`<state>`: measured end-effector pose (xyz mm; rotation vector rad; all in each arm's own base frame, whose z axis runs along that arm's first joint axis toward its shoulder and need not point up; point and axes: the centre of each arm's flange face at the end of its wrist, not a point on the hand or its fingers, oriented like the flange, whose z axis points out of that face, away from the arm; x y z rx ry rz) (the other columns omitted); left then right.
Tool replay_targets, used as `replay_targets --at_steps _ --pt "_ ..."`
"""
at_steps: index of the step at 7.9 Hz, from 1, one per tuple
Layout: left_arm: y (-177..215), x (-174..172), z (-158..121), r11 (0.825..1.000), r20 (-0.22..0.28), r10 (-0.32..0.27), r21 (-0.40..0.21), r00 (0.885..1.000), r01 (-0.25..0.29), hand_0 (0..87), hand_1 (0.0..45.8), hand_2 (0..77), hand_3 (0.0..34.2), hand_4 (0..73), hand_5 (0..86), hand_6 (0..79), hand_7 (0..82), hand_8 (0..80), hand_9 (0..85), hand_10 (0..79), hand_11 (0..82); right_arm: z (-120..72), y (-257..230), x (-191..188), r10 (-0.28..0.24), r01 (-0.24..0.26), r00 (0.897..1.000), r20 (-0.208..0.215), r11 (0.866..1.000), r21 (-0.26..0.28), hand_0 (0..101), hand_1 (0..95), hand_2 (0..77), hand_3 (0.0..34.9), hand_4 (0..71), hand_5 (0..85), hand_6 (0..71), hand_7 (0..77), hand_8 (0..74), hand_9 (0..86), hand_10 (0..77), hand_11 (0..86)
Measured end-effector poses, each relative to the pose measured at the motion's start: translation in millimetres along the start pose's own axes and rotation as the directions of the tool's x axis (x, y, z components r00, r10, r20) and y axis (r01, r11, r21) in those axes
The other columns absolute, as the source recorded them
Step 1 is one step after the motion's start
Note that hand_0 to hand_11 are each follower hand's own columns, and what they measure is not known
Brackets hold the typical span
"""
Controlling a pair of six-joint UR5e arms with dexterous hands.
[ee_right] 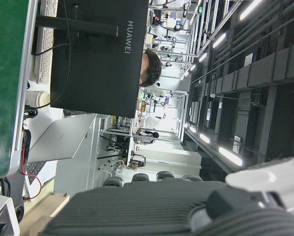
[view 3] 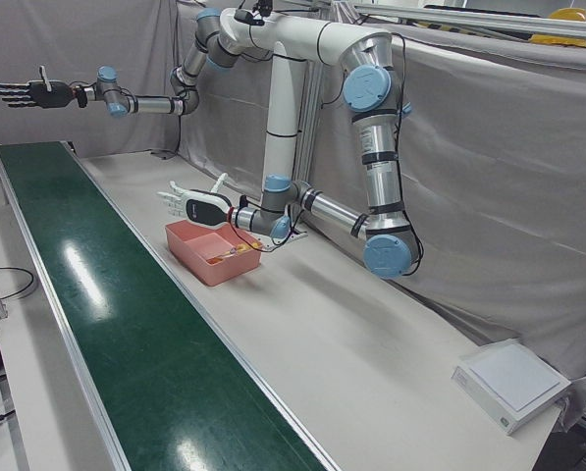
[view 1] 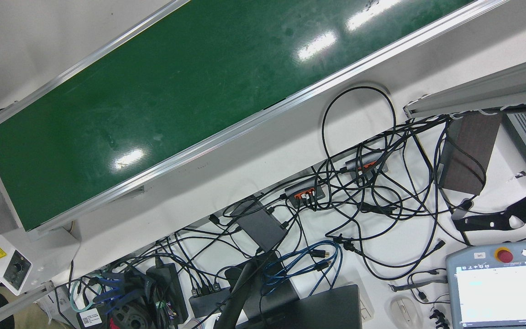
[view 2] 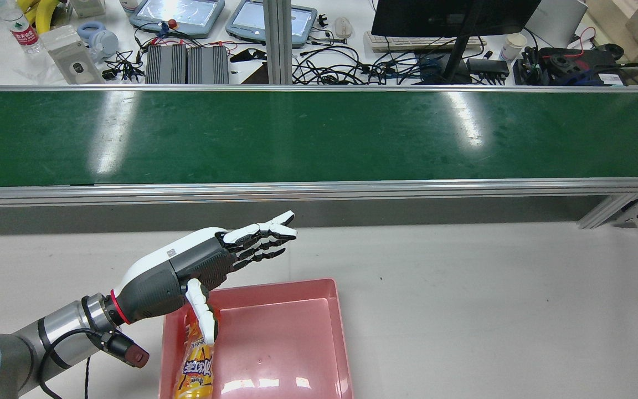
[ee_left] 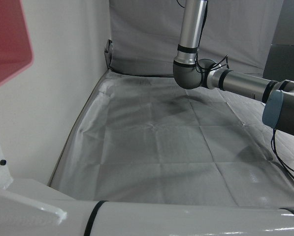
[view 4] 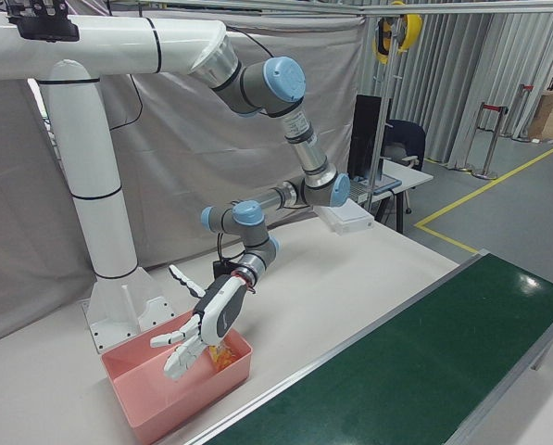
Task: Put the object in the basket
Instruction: 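Lower the bottle into the pink tray and open the left hand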
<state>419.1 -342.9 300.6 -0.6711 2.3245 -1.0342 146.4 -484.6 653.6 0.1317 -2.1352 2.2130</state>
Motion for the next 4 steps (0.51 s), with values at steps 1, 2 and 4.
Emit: replay_targets --at_steps 1,2,4 --pt "3.1 1.3 1.2 1.000 -0.004 -0.007 -0.014 1.000 0.007 48.5 0.5 0.5 6.4 12.5 22.9 2.2 3.8 8.2 7.1 6.0 9.8 0.1 0.0 0.1 0.000 0.000 1.000 0.000 1.000 0.000 0 0.0 0.5 0.0 0.0 0.0 0.0 0.5 0.0 0.0 0.0 0.0" --pt "5.7 2.3 2.3 1.000 -0.008 -0.011 -0.024 1.000 0.011 54.6 5.4 0.5 7.2 12.5 23.5 2.2 3.8 9.8 9.3 7.1 10.9 0.1 0.0 0.2 0.000 0.000 1.000 0.000 1.000 0.000 0 0.0 0.5 0.0 0.0 0.0 0.0 0.5 0.0 0.0 0.0 0.0" --pt "6.9 2.7 2.6 0.999 -0.008 -0.012 -0.030 1.000 0.012 55.4 9.8 0.5 6.9 12.5 23.5 3.8 3.8 9.8 8.2 7.1 12.0 0.0 0.0 0.0 0.000 0.000 1.000 0.000 1.000 0.000 0 0.0 0.5 0.0 0.0 0.0 0.0 0.5 0.0 0.0 0.0 0.0"
